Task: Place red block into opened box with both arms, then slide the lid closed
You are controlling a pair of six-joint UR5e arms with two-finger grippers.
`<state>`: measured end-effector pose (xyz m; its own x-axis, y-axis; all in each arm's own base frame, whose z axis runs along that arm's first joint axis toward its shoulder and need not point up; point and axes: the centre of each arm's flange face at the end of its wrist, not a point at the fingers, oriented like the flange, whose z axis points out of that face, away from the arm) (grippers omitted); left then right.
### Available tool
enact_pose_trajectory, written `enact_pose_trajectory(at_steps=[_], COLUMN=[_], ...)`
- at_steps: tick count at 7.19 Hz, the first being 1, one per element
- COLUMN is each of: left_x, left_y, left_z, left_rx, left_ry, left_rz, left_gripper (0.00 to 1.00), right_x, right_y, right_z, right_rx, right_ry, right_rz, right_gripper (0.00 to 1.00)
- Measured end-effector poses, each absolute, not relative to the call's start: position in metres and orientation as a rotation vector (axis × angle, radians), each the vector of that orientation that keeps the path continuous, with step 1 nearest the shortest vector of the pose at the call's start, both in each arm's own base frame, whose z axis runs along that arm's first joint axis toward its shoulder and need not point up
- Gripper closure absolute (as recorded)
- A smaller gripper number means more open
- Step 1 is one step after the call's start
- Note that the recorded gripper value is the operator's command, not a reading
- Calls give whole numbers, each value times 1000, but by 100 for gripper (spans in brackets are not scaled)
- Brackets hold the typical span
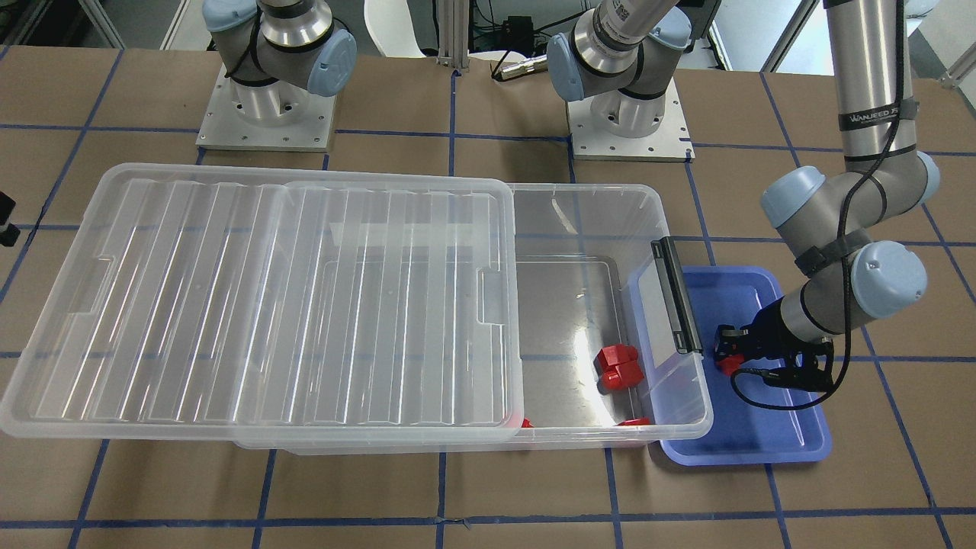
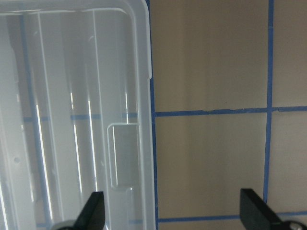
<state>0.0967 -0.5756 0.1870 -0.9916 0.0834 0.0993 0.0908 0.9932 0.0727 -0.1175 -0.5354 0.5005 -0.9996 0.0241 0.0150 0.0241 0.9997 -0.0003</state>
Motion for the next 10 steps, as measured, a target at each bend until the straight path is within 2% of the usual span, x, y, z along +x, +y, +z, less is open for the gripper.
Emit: enact_pose_trajectory(at_steps=[2,5,8,10], left_x=[100,98,5,-77], left_y=[-591,-610,-599,-583], left_z=[224,340,422,434], left_rx=[-144,-151,-74,10], left_ry=[-3063,-3068,-3089,-3089], left_rz=[-78,-84,-46,-43], left_gripper=[100,100,100,100], right_x=[-97,14,124,144], right_y=[-514,-521,-523,-536], right_z=[539,548,537,521], right_rx=[-47,-127,-142,-105], right_ry=[-3126,-3128,-3125,-3123], right_rz=[-5,22,37,45], right_gripper=[0,0,0,0])
